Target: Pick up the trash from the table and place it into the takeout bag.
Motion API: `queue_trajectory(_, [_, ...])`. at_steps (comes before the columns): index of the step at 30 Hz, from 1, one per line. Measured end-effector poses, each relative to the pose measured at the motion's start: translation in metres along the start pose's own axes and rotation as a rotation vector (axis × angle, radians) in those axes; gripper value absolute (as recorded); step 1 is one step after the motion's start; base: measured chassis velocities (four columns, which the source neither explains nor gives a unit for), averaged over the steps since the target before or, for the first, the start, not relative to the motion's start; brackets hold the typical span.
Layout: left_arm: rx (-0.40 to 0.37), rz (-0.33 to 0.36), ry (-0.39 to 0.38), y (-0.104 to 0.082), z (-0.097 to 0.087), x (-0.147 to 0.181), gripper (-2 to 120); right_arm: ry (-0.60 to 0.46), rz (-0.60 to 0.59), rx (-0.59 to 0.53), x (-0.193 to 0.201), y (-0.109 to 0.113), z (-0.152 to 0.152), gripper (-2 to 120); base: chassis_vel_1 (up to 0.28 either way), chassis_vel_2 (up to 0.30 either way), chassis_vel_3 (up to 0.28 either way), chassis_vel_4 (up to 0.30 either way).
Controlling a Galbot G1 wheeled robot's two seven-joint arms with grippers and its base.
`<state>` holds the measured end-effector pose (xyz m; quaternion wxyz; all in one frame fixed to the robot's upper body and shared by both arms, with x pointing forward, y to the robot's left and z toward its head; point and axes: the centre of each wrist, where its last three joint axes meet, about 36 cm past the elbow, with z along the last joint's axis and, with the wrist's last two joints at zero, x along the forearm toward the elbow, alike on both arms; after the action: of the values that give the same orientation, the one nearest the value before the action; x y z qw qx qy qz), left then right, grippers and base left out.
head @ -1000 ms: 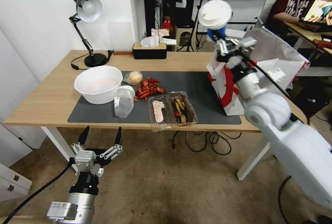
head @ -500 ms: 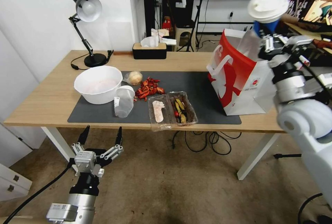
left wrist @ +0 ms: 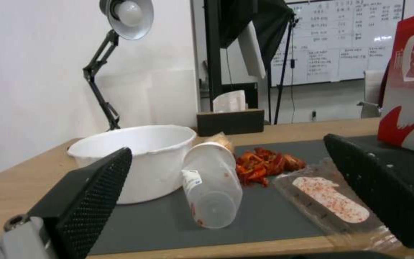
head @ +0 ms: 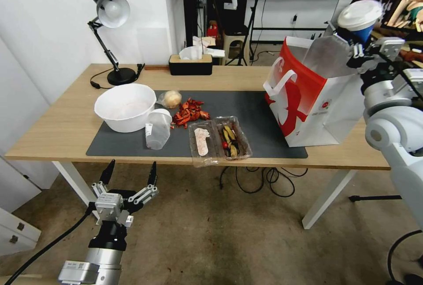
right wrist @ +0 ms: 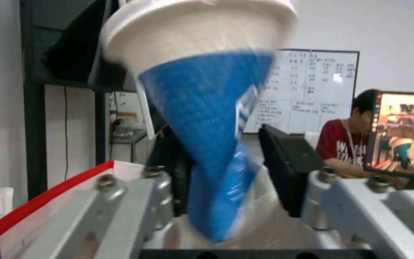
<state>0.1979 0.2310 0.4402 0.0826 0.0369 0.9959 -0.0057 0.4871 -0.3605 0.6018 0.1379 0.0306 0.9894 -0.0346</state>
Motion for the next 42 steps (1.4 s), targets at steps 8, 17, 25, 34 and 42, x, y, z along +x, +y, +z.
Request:
queue_trajectory(8, [-0.004,-0.006,-0.006,0.002,-0.001,-0.001,100,0.017,-0.005,-0.009,-0.001,0.0,-0.001,70,0.0,0.0,0.0,0.0])
queue_trajectory(17, [0.0,-0.008,-0.005,0.001,0.0,-0.001,100,0.059,-0.016,0.009,0.001,-0.001,-0.006,99,0.0,0.0,0.0,0.0])
queue_trajectory(25, [0.002,-0.008,-0.003,0.001,0.0,-0.001,100,0.08,-0.029,0.012,-0.001,-0.001,-0.014,100,0.0,0.0,0.0,0.0])
queue_trajectory(34, [-0.001,-0.008,-0.01,0.002,-0.003,-0.002,100,0.06,-0.064,-0.011,0.008,0.004,-0.019,100,0.0,0.0,0.0,0.0])
queue_trajectory(42, [-0.002,-0.01,-0.013,0.003,-0.005,-0.002,100,0.005,-0.176,-0.075,0.053,0.01,-0.033,100,0.0,0.0,0.0,0.0])
